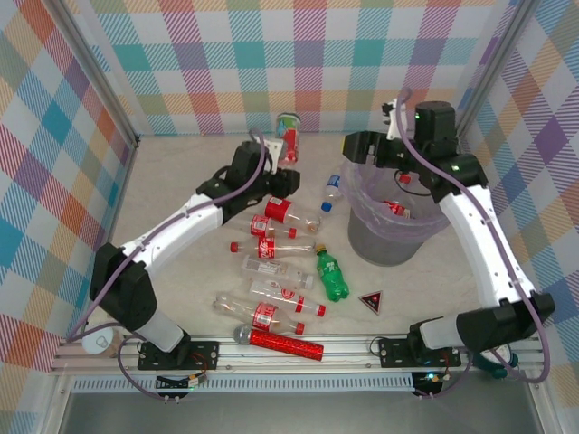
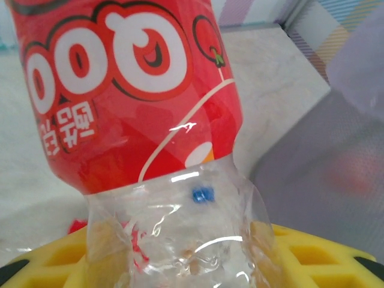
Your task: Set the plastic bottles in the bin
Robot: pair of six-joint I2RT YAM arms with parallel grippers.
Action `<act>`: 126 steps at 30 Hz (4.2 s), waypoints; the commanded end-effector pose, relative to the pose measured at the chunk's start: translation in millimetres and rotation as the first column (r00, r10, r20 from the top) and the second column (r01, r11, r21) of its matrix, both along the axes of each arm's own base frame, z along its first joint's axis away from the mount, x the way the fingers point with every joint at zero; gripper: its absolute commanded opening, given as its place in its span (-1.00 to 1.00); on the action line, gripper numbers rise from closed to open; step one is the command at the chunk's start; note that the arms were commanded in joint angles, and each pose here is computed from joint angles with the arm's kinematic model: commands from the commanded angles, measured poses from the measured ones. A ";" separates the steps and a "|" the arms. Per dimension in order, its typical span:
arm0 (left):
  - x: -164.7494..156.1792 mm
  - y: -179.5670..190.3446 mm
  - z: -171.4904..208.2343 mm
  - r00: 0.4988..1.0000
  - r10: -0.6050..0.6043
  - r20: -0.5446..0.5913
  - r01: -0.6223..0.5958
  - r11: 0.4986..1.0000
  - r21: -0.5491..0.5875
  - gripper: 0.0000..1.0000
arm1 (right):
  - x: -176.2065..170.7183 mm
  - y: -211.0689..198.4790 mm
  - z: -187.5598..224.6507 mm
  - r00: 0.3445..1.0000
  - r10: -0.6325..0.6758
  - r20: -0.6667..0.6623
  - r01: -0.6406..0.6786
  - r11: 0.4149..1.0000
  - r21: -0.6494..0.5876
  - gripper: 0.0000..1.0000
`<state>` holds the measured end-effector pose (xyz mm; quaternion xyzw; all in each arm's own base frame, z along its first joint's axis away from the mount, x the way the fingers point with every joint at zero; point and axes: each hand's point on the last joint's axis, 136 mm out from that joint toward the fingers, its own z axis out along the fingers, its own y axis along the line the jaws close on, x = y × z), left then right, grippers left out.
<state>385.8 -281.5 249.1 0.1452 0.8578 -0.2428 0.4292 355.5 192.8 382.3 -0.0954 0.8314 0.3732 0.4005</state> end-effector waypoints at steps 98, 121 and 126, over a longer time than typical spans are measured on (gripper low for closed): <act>-124.0 165.0 -91.2 0.704 0.620 -0.347 -0.602 0.780 0.173 0.56 | 13.1 -109.4 -132.0 0.928 -0.356 -0.108 0.309 0.899 -0.311 0.08; -224.6 179.1 -103.5 0.333 0.653 -0.680 -0.649 0.682 0.337 0.69 | 13.8 -120.2 -113.7 0.927 -0.375 -0.023 0.347 0.878 -0.330 0.78; -240.2 170.3 -109.7 0.211 0.646 -0.733 -0.710 0.617 0.339 0.66 | 13.6 -124.6 -115.2 0.925 -0.380 -0.022 0.352 0.876 -0.328 0.79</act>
